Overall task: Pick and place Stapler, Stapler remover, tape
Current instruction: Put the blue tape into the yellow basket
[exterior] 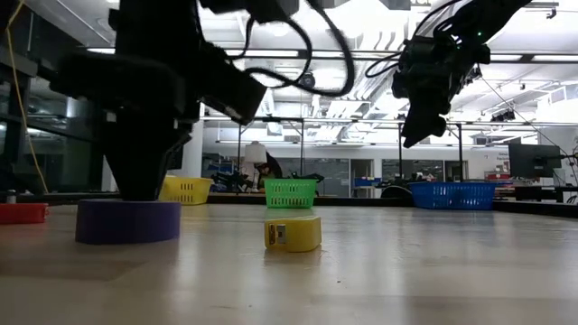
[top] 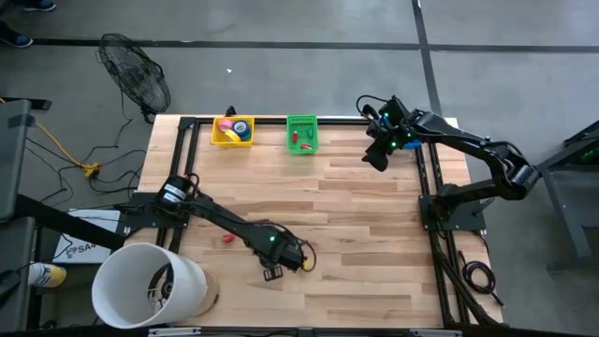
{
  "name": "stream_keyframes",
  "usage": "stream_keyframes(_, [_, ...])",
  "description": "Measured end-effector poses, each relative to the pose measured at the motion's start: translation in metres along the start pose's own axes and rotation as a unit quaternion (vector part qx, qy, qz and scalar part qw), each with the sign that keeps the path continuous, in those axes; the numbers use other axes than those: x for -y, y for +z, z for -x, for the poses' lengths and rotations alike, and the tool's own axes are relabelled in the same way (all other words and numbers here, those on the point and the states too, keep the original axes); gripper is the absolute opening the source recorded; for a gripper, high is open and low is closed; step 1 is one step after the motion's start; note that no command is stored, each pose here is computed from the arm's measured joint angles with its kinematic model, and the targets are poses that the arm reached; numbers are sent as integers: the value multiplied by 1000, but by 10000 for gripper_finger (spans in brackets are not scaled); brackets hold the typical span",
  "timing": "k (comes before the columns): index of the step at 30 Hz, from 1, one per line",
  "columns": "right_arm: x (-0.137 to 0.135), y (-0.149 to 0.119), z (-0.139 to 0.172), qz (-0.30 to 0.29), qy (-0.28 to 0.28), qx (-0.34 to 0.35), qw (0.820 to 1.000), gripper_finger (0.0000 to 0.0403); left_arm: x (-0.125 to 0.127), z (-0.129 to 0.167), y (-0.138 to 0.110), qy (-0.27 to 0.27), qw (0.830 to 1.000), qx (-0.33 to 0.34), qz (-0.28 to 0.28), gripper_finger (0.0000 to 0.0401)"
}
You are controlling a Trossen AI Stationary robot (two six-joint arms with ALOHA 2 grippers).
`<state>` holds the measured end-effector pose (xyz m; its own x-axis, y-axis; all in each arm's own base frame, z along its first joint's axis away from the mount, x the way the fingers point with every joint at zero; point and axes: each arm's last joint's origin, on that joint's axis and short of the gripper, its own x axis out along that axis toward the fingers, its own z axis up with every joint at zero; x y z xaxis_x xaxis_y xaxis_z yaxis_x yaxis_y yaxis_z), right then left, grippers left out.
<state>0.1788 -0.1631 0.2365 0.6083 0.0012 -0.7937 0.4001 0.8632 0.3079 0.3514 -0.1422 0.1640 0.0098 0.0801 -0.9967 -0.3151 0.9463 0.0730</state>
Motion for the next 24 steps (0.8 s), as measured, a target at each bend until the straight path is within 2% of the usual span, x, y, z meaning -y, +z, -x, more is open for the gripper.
stream_keyframes(6, [0,-1,0,-3,1,-6,1000,193,-20,-1,6,54,996,-11,66,31])
stream_keyframes(11, [0,-2,0,-8,1,-8,1000,193,-52,5,15,105,986,-23,130,31])
stream_keyframes(16, [0,-2,0,-12,1,-10,1000,193,-94,16,28,154,968,-11,199,31])
stream_keyframes(20, [0,-2,0,-14,1,-10,1000,193,-136,21,39,198,946,0,257,31])
stream_keyframes(24, [0,-2,0,-24,1,-10,1000,193,-180,20,47,227,924,-20,306,38])
